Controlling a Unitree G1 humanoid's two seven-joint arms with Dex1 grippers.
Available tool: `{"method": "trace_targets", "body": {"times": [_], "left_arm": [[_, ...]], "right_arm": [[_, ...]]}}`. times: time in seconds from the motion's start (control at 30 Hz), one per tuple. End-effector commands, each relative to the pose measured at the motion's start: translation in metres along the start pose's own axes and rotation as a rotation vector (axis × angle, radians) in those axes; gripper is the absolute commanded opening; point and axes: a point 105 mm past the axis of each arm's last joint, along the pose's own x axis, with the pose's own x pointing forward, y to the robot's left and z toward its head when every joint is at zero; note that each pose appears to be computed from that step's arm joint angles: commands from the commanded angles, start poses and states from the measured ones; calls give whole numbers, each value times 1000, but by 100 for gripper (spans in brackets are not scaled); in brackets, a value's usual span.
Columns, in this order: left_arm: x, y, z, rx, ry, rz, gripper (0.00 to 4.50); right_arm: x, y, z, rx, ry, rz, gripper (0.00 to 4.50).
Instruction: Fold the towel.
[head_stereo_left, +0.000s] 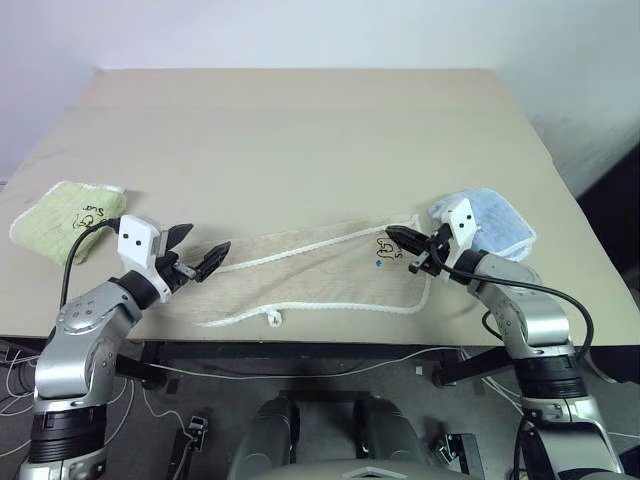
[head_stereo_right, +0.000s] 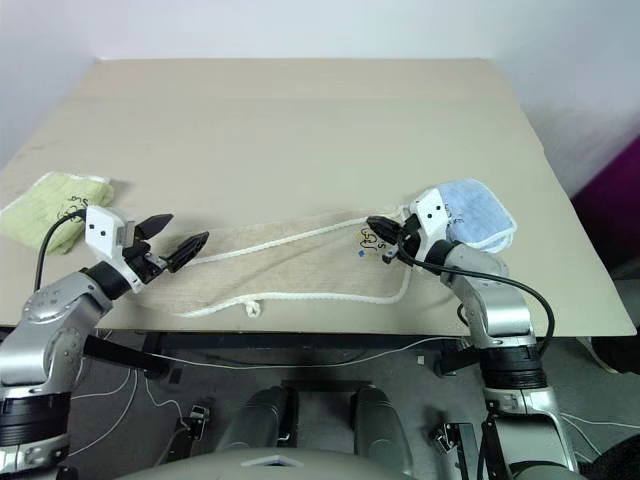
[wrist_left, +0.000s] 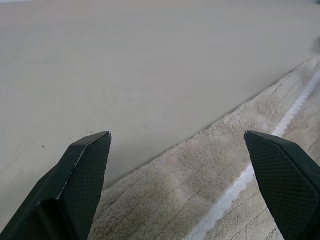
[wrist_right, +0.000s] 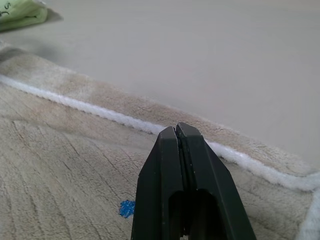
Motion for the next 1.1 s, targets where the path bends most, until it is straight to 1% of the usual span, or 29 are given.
{"method": "trace_targets", "body": {"times": [0.03, 0.23, 0.4, 0.57, 0.7, 0.8, 0.9, 0.97, 1.07, 1.1], "left_arm": [[5, -4, 15, 33, -40, -32, 446], [6, -10, 13, 28, -42, -31, 446], [4, -6, 14, 36, -45, -19, 446], [4, -10, 13, 41, -43, -16, 446], [-1, -9, 9, 55, -20, -10, 446], [-5, -7, 10, 68, -9, -12, 446], [-9, -4, 16, 116, 7, -22, 446], [-11, -1, 19, 180, 38, -26, 446], [-18, 8, 20, 361, 164, -43, 446], [-20, 8, 21, 396, 190, -52, 446]], "right_arm": [[0, 2, 17, -26, -55, 6, 0], [3, 3, 19, -30, -61, 17, 0], [6, 1, 21, -39, -62, 19, 0], [7, -2, 22, -44, -63, 20, 0], [15, 3, 23, -42, -70, 41, 0], [16, 4, 22, -41, -69, 44, 0], [15, 6, 19, -34, -65, 45, 0], [14, 7, 17, -30, -60, 44, 0], [12, 8, 16, -27, -53, 48, 0], [11, 8, 16, -26, -51, 49, 0]]}}
